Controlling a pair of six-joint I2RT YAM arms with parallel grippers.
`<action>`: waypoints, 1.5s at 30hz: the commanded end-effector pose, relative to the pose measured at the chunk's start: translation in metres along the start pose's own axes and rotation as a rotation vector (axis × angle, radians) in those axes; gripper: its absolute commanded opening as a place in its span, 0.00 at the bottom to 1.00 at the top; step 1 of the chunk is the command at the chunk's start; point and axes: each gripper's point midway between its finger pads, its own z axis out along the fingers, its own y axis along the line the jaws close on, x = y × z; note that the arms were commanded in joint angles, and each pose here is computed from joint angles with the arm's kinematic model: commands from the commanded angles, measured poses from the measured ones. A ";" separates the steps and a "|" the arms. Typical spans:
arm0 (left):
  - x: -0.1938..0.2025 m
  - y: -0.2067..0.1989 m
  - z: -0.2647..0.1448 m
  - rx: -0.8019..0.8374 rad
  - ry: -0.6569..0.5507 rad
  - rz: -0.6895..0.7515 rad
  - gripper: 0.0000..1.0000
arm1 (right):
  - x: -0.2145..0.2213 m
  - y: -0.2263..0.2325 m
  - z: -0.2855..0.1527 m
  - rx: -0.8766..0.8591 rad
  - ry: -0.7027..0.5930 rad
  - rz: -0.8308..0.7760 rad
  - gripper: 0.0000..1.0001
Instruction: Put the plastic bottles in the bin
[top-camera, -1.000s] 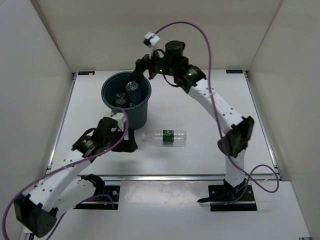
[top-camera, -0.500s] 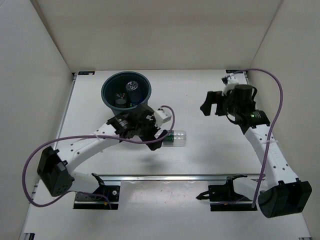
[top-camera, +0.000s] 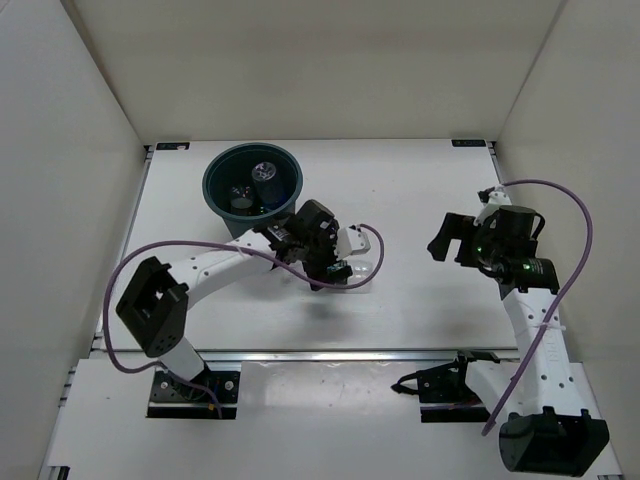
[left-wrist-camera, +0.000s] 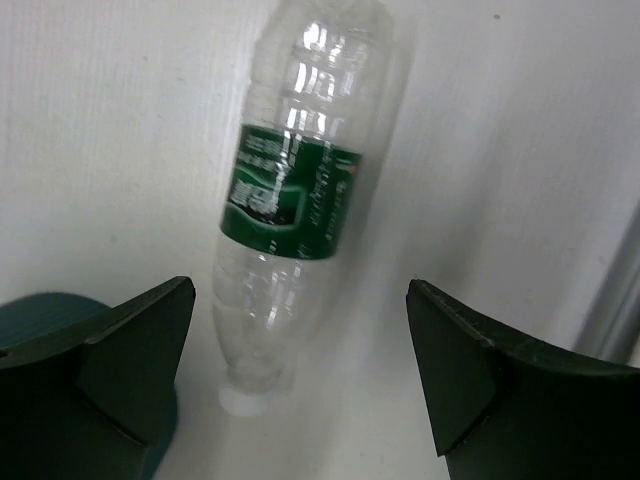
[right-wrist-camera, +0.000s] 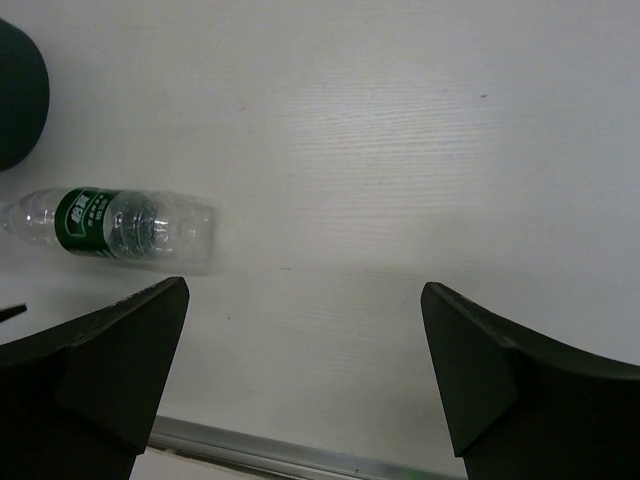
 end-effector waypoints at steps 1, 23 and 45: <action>-0.026 0.015 0.009 0.015 -0.076 0.088 0.98 | 0.011 0.006 0.003 -0.030 0.029 0.001 0.99; -0.027 0.012 0.067 -0.021 -0.093 -0.187 0.78 | 0.006 0.002 0.006 -0.090 -0.015 0.025 0.99; -0.135 0.117 -0.149 -0.454 -0.591 -0.550 0.93 | -0.007 -0.010 0.020 -0.032 -0.055 0.085 0.99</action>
